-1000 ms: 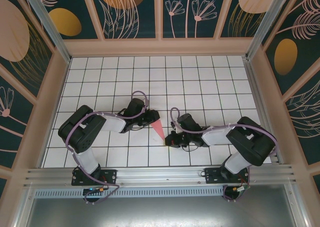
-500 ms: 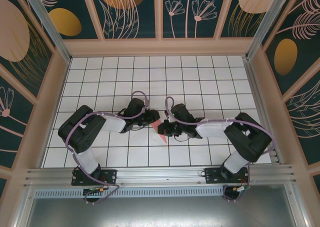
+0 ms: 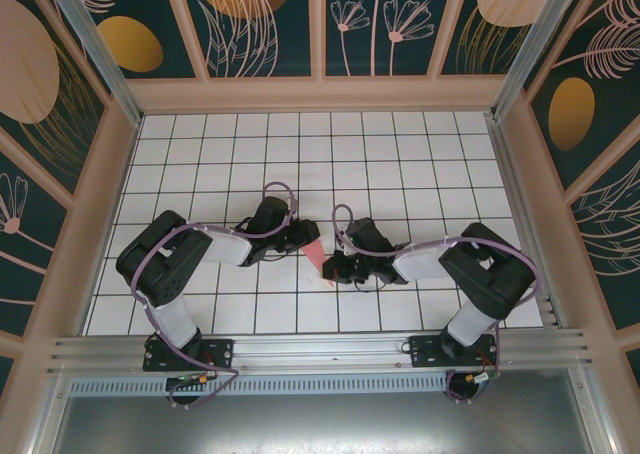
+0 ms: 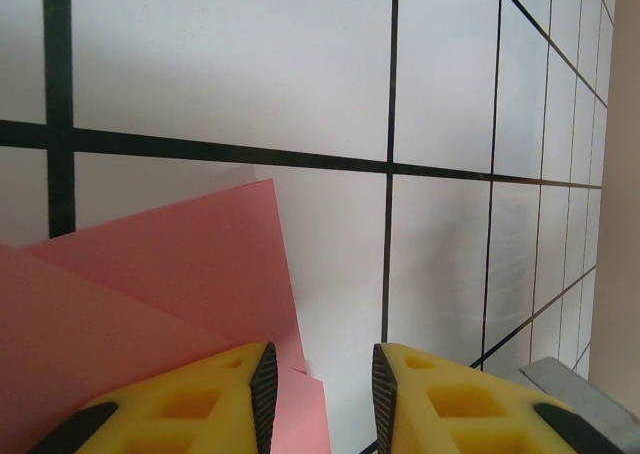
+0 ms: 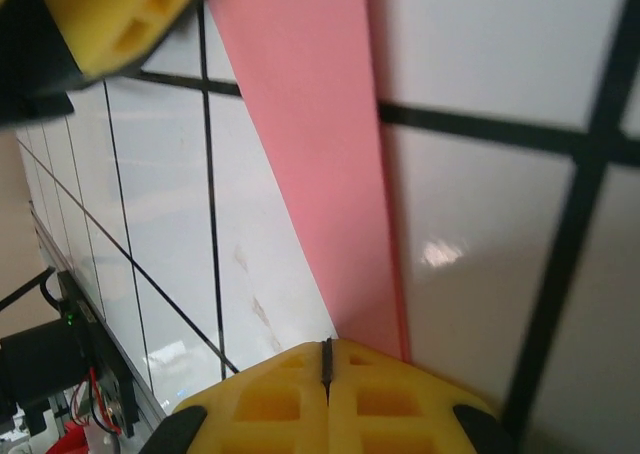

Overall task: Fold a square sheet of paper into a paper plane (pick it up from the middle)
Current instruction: Fold the wing for the fifth time at the center of the table.

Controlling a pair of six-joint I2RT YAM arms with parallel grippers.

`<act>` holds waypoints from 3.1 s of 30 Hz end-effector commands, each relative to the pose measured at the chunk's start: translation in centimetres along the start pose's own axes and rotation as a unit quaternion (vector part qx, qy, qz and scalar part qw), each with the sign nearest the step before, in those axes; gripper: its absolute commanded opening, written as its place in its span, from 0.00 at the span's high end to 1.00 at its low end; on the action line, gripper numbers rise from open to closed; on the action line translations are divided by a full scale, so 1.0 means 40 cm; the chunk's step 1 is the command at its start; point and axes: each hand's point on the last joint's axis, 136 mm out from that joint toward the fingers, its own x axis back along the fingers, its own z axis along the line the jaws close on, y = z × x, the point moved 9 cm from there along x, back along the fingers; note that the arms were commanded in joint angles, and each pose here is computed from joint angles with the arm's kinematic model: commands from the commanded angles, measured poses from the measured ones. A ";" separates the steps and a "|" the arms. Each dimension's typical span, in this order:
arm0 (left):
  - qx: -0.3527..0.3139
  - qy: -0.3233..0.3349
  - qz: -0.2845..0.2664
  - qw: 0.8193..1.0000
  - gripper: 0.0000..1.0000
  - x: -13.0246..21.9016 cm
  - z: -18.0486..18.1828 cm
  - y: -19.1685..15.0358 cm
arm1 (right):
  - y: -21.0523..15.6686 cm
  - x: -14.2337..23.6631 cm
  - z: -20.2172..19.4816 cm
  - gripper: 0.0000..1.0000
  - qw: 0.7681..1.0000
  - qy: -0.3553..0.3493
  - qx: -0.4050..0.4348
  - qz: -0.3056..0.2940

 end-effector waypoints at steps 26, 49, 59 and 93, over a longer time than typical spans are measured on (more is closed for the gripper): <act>0.015 0.090 0.020 0.996 0.66 0.000 0.099 -0.043 | 0.101 -0.014 0.113 0.99 0.997 0.046 0.021 -0.055; -0.002 0.060 0.001 0.998 0.62 0.020 0.052 -0.021 | 0.033 -0.059 -0.047 1.00 0.996 -0.063 -0.055 0.018; -0.036 0.026 -0.016 0.999 0.59 0.049 -0.016 0.009 | 0.027 -0.059 -0.058 1.00 0.996 -0.070 -0.060 0.016; -0.038 0.092 -0.033 0.994 0.59 0.025 0.055 0.060 | 0.008 -0.054 -0.098 1.00 0.991 -0.119 -0.066 0.017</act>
